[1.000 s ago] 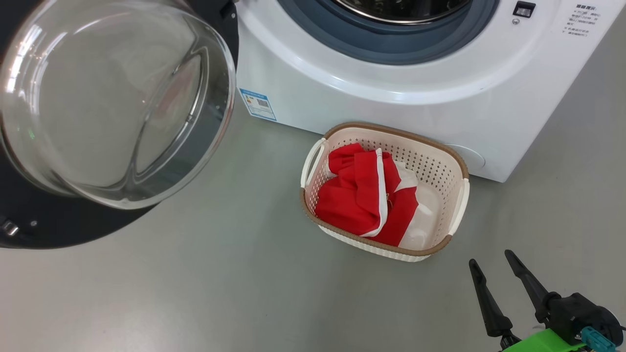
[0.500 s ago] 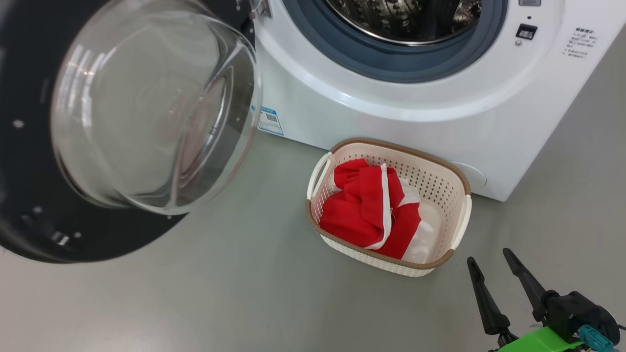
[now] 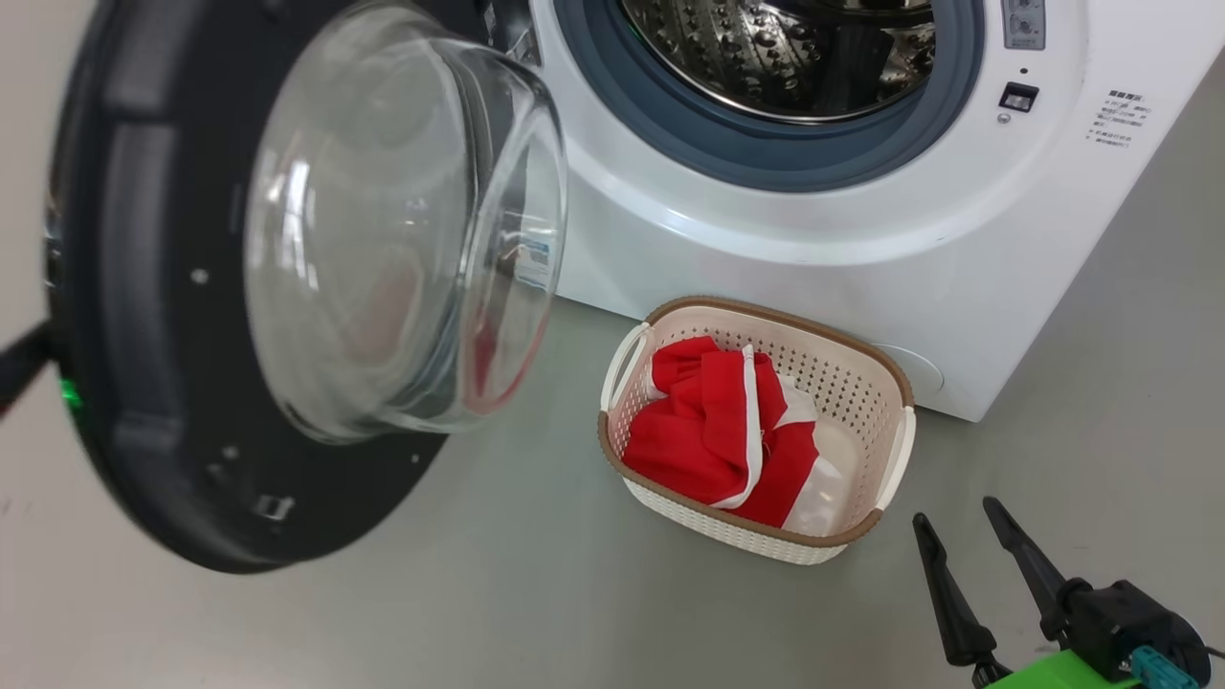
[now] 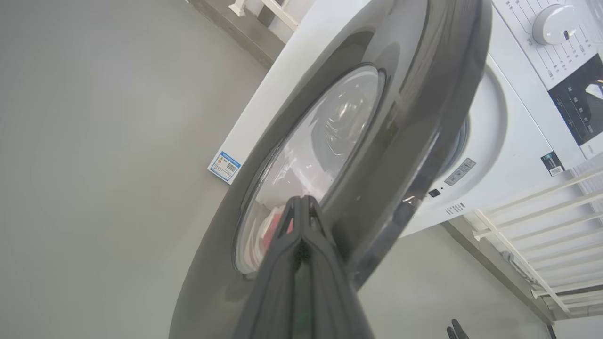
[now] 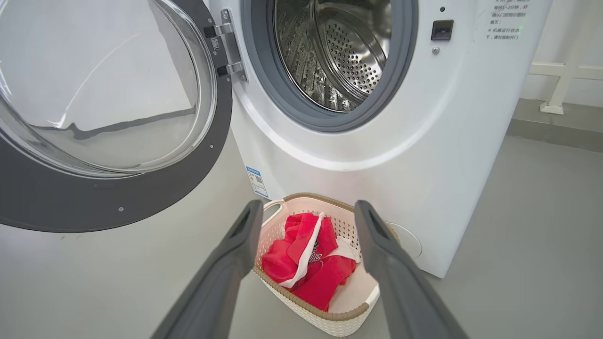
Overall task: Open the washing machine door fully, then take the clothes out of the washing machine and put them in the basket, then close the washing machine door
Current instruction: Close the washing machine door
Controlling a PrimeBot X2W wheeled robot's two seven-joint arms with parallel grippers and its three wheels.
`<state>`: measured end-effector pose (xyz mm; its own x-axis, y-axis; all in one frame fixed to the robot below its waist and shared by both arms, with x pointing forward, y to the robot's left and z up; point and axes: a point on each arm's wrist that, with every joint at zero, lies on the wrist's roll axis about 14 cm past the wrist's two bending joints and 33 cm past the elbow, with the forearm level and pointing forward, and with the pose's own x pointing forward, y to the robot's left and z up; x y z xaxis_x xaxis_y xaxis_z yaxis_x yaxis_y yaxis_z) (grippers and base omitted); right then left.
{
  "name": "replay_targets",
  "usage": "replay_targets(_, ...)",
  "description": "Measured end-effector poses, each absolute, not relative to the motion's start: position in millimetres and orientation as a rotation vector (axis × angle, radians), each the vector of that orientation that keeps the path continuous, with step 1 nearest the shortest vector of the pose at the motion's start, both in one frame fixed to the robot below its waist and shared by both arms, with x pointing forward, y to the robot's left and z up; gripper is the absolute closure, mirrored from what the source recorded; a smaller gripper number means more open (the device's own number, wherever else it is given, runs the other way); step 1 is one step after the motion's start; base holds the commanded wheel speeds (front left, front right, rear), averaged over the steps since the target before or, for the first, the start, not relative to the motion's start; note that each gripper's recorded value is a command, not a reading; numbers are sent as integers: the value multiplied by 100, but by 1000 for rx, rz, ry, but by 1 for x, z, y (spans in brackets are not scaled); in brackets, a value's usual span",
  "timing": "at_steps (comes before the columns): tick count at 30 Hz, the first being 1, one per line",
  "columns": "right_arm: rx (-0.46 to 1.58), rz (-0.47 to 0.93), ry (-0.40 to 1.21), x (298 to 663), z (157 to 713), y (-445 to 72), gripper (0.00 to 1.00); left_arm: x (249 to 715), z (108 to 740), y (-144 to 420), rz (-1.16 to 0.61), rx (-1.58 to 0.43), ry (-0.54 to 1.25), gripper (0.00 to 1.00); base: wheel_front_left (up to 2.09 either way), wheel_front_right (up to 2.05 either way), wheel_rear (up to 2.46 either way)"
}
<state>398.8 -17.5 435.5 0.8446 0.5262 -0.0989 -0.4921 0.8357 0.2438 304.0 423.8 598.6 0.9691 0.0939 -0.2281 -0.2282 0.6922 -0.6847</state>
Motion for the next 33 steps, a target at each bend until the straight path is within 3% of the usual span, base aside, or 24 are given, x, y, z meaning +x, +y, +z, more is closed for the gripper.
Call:
replay_targets(22, 221, 484, 167, 394, 435, -35, 0, 352, 608, 288, -220, -702, 222, 100, 0, 0, 0)
replay_targets(33, 220, 463, 161, 394, 436, -42, 0, 360, 604, 288, -200, -696, 182, 100, 0, 0, 0)
